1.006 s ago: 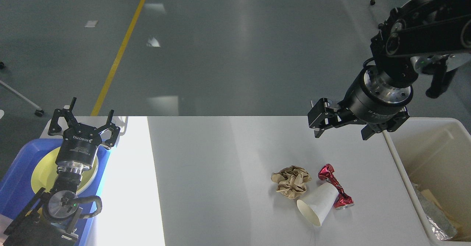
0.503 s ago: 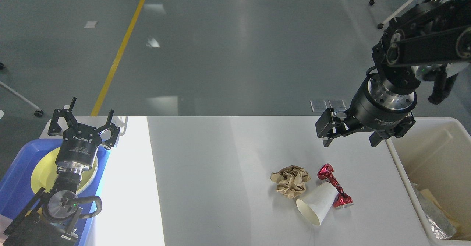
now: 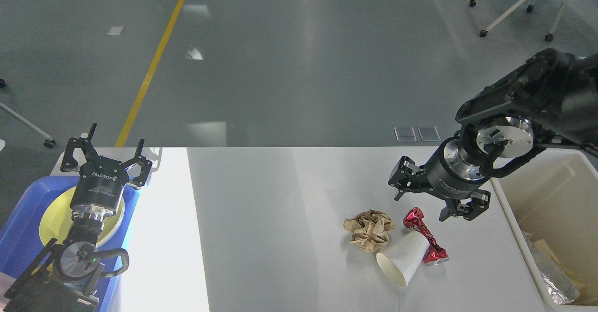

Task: Tidy desktop
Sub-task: 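Move the right gripper over the crumpled brown paper and lower, then close the right gripper on the white cone cup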

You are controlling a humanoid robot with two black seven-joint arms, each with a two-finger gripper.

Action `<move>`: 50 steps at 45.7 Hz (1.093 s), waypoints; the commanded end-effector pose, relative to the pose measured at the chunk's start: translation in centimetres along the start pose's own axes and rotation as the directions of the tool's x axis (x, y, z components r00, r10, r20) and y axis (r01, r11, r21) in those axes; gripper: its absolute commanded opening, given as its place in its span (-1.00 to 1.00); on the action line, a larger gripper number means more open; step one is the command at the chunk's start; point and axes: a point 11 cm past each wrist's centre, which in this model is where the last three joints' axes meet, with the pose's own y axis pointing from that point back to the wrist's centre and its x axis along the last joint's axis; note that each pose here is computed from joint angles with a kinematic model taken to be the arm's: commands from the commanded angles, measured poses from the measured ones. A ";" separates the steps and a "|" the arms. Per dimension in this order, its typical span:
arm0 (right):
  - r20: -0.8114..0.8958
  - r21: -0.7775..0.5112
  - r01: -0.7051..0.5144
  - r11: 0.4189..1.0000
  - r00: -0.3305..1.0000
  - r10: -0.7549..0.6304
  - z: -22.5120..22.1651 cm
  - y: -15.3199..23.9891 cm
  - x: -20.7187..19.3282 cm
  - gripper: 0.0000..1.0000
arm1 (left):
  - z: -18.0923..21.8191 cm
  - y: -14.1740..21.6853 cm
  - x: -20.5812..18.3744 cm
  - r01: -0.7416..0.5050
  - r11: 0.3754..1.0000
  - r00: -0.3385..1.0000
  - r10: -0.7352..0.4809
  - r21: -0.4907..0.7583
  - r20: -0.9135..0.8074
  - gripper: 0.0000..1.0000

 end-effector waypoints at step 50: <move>0.329 -0.040 -0.027 0.999 0.944 0.038 1.6 -14.6 -4.5 0.70 | -0.1 0.0 0.0 0.000 1.000 1.000 0.000 0.001 -0.001 0.94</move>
